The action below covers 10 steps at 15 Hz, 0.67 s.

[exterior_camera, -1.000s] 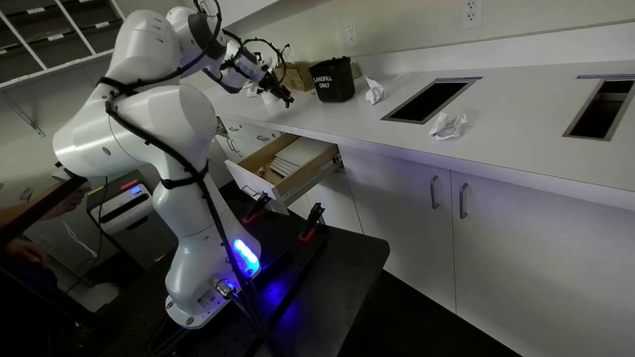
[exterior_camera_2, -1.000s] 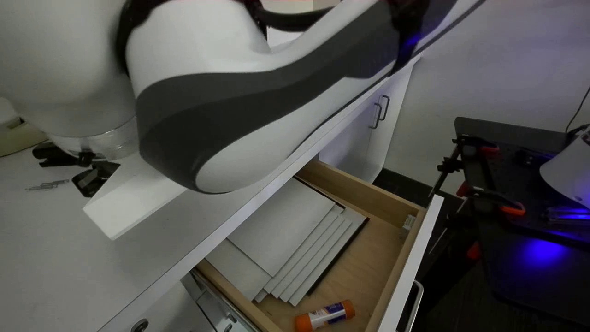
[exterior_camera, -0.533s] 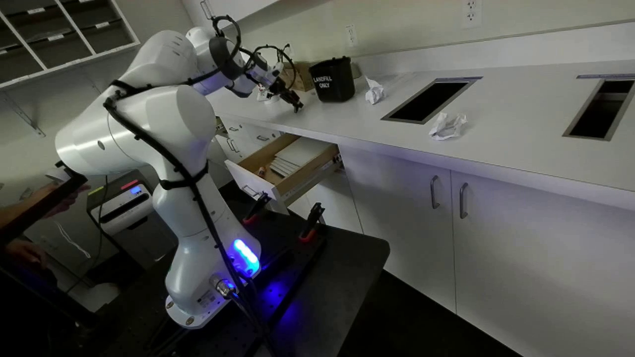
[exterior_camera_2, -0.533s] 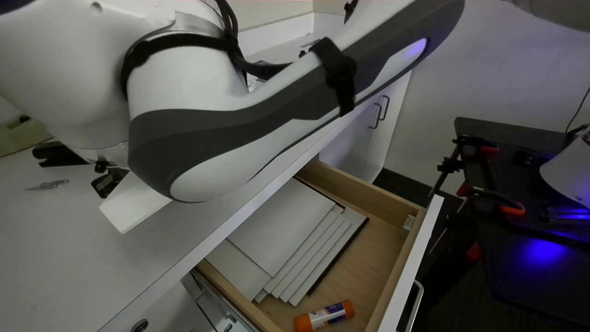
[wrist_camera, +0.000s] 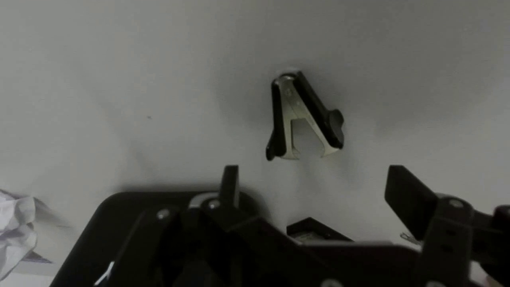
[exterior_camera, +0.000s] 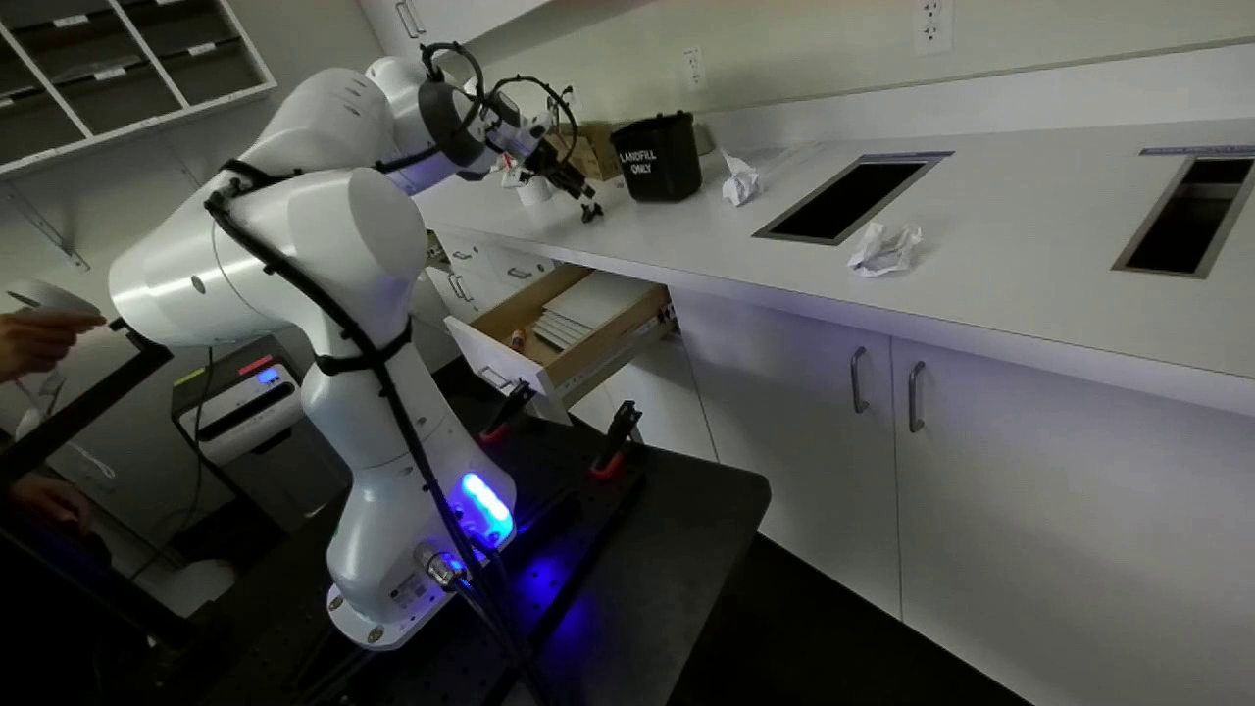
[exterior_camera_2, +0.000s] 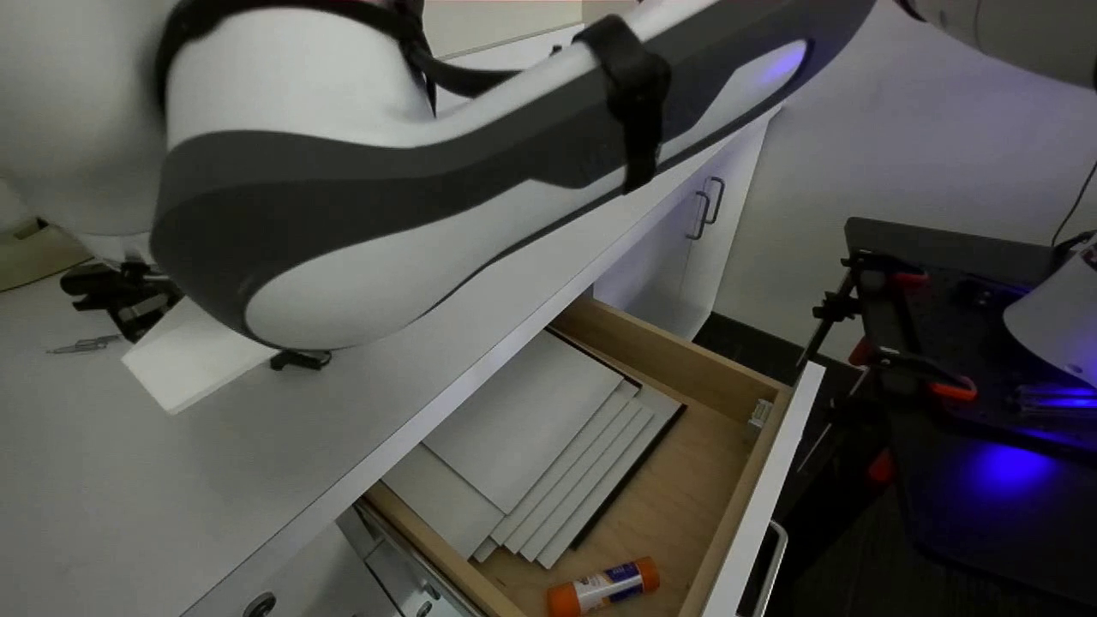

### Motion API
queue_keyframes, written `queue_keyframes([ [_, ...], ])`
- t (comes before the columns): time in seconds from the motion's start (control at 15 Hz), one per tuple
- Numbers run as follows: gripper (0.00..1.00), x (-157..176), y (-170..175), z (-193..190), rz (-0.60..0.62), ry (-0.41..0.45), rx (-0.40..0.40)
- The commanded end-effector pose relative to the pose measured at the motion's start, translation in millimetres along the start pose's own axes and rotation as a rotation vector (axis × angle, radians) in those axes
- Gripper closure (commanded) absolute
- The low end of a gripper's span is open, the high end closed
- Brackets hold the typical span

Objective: Move the stapler remover from the open drawer and put it on the counter top

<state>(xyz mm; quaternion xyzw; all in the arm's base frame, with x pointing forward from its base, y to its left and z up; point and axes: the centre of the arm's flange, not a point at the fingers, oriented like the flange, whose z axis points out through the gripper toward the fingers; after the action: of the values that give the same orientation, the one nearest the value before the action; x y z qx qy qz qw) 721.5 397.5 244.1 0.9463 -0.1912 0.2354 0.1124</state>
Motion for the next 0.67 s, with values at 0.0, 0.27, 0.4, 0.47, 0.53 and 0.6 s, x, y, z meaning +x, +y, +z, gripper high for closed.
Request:
queue_keyframes([
  [0.0, 0.0, 17.5, -10.2, -41.0, 0.022, -0.003, -0.026],
  [0.27, 0.0, 21.3, 16.1, -87.3, 0.023, -0.03, -0.026],
  [0.4, 0.0, 29.5, 37.6, -100.1, 0.046, -0.033, -0.012],
  [0.47, 0.0, 34.5, 43.8, -105.1, 0.055, -0.035, -0.006],
  [0.53, 0.0, 39.3, 51.7, -108.7, 0.063, -0.039, 0.0],
  [0.6, 0.0, 43.4, 57.1, -111.1, 0.065, -0.048, 0.01],
])
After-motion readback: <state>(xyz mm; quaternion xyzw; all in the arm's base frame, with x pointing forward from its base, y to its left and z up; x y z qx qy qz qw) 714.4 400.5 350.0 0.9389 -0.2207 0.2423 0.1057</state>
